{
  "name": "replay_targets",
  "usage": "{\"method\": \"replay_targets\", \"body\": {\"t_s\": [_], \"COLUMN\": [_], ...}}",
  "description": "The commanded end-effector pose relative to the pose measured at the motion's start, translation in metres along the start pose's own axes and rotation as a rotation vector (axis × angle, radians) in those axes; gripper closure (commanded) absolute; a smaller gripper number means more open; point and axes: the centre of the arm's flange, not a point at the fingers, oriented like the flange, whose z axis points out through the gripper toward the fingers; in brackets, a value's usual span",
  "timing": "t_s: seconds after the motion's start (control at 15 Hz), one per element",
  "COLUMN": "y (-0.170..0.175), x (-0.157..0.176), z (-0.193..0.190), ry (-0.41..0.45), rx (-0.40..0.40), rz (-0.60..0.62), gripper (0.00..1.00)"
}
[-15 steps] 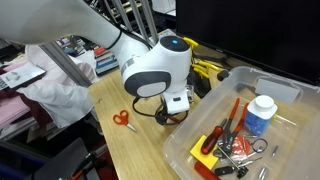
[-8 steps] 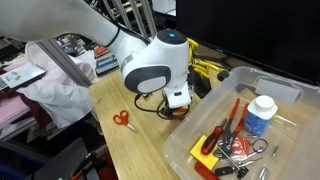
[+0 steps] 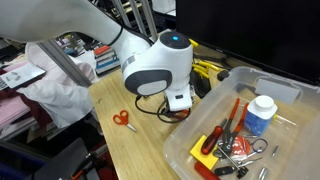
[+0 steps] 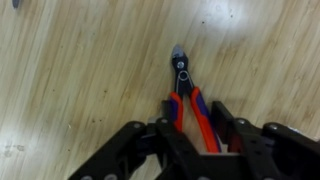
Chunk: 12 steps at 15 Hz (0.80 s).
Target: Put the orange pliers from the table into the clear plastic container
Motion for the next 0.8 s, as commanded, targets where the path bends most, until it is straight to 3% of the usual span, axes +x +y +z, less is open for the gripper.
{"method": "replay_targets", "body": {"t_s": [0.0,0.27,0.73], "y": [0.01,0.014,0.021], "x": [0.008,0.004,-0.051], "z": [-0.007,-0.029,-0.071], "ry": [-0.004,0.008,-0.042], "rx": [0.052,0.088,0.142], "rz": [-0.012,-0.083,-0.274], "gripper": [0.82,0.82,0.82]}}
